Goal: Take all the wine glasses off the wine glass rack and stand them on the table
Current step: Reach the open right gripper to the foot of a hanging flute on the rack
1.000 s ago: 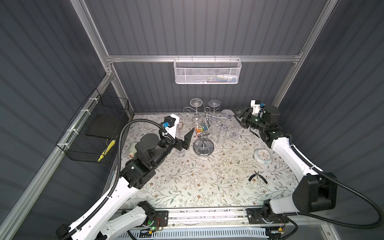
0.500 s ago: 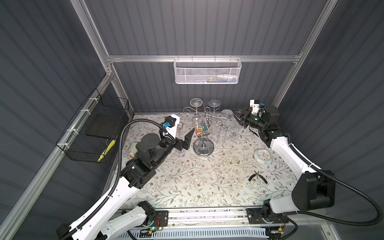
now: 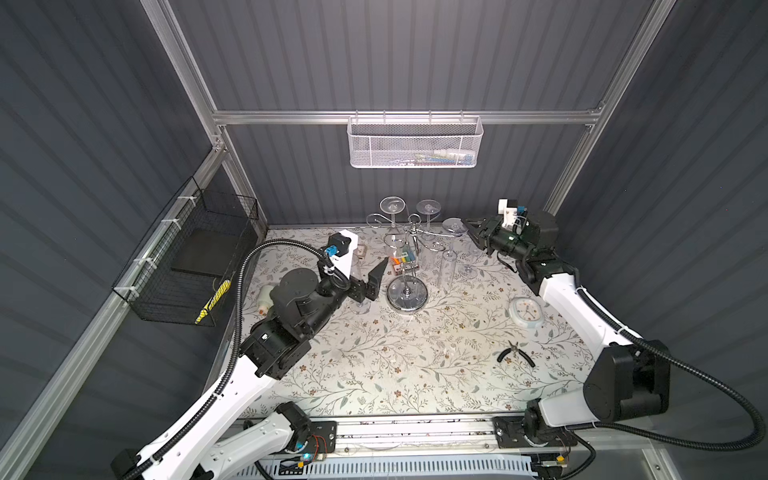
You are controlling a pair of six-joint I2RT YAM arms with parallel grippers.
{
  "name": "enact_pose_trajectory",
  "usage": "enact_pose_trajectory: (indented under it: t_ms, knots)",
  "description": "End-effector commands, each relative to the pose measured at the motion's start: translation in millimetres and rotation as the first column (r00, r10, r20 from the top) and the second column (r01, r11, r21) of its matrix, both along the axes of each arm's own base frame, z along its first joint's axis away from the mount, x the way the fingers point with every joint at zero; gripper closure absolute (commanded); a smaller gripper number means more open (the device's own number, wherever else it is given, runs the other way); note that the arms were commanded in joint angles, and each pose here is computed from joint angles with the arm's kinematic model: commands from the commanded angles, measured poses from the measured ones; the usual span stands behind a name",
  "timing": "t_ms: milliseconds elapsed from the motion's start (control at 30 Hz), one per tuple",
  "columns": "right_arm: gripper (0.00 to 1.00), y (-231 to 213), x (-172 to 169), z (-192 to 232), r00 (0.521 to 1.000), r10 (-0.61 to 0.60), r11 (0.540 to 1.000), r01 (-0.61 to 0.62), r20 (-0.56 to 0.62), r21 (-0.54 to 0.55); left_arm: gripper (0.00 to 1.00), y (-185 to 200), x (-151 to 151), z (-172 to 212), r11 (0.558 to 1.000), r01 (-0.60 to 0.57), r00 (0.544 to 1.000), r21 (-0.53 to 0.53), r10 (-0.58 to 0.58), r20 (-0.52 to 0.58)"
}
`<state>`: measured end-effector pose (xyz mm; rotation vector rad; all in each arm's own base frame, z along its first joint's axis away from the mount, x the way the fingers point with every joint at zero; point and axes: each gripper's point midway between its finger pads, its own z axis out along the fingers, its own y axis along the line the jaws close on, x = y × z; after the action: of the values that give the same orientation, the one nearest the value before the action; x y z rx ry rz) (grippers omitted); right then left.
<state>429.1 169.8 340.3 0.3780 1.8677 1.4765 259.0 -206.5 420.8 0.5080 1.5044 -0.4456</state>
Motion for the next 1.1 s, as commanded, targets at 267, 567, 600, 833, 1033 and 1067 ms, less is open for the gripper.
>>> enact_pose_trajectory:
  t_ms: [267, 567, 600, 833, 1033, 1067]
  knots:
    - [0.77, 4.6, 1.0, -9.7, 1.000, 0.017, 0.999, -0.017, -0.007, 0.032, 0.05, 2.9, -4.8, 2.8, 1.000, 0.000, 1.000, -0.022, 0.000, -0.001]
    - [0.90, 4.3, 0.5, -11.7, 1.000, 0.014, 0.999, -0.014, -0.008, 0.047, 0.05, -1.3, -3.0, 2.4, 1.000, 0.011, 1.000, -0.021, -0.011, -0.008]
    - [0.91, 4.2, 0.6, -11.4, 1.000, 0.014, 0.999, -0.013, -0.007, 0.047, 0.05, -1.4, -2.7, 2.1, 1.000, 0.010, 1.000, -0.021, -0.010, -0.009]
    - [1.00, 5.5, 0.7, -11.7, 1.000, 0.022, 0.997, -0.021, -0.014, 0.069, 0.05, -0.4, -3.6, 3.5, 1.000, 0.010, 1.000, -0.026, -0.011, -0.008]
    - [1.00, 6.8, 1.2, -9.9, 0.999, 0.030, 0.994, -0.027, -0.024, 0.109, 0.05, -0.3, -4.4, 3.7, 1.000, 0.012, 1.000, -0.026, -0.012, -0.008]
    - [1.00, 7.1, 1.0, -8.3, 0.999, 0.031, 0.993, -0.028, -0.024, 0.119, 0.05, 0.1, -4.5, 3.8, 1.000, 0.011, 1.000, -0.026, -0.011, -0.008]
